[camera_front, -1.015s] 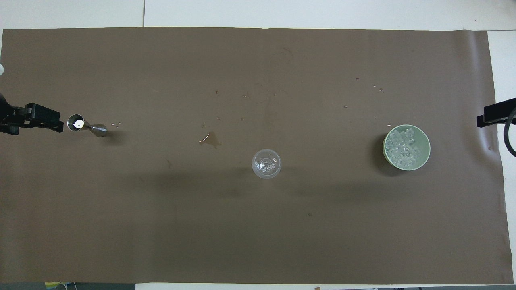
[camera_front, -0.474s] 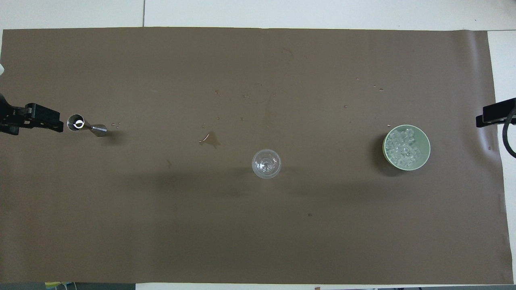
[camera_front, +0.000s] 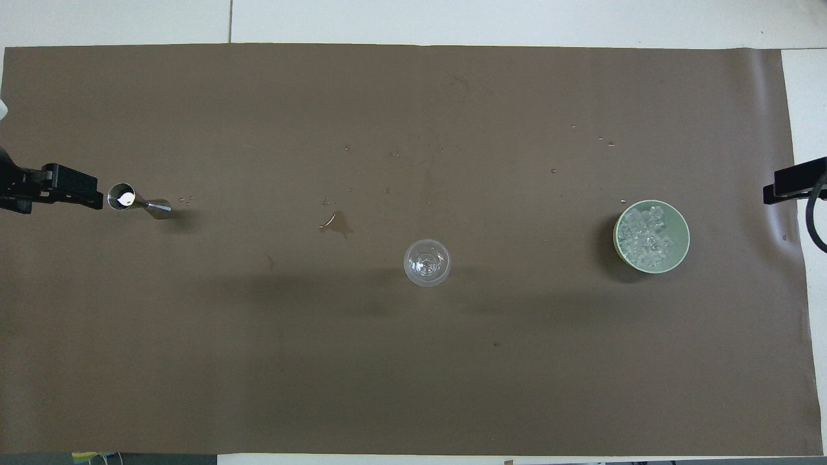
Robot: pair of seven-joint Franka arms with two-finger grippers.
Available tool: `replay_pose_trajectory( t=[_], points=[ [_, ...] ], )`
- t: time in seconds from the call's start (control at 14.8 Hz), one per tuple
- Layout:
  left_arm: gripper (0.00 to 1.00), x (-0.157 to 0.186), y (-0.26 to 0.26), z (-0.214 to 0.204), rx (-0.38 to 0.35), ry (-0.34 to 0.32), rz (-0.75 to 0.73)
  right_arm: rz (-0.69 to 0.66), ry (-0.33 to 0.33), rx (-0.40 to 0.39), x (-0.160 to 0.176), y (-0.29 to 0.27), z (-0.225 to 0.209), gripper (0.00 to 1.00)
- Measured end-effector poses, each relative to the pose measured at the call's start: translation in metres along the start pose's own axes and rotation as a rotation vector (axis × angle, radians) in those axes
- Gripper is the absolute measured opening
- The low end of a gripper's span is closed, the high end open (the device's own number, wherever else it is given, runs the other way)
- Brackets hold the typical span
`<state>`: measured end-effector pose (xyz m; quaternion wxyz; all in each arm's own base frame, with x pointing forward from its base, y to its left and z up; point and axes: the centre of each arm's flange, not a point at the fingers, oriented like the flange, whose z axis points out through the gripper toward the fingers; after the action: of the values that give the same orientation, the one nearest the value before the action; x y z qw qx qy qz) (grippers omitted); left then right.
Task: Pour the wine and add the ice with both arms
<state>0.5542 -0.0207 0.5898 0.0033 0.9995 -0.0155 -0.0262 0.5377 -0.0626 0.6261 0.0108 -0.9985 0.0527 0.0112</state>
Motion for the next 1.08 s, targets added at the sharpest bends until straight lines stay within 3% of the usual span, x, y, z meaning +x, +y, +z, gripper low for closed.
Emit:
replay_pose_trajectory(
  t=[0.34,0.54,0.68,1.08],
  points=[
    [1.00,0.002,-0.001,0.000,-0.002,0.010,-0.006,0.000,0.000,0.000,0.000,0.000,0.000,1.00],
    [1.00,0.008,-0.018,0.018,-0.052,-0.046,-0.068,0.000,0.000,0.000,0.000,0.000,0.000,1.00],
    [1.00,0.018,-0.035,0.036,-0.088,-0.090,-0.216,0.000,0.000,0.000,0.000,0.000,0.000,1.00],
    [1.00,0.051,-0.084,0.077,-0.274,-0.225,-0.888,0.000,0.000,0.000,0.000,0.000,0.000,1.00]
  ],
)
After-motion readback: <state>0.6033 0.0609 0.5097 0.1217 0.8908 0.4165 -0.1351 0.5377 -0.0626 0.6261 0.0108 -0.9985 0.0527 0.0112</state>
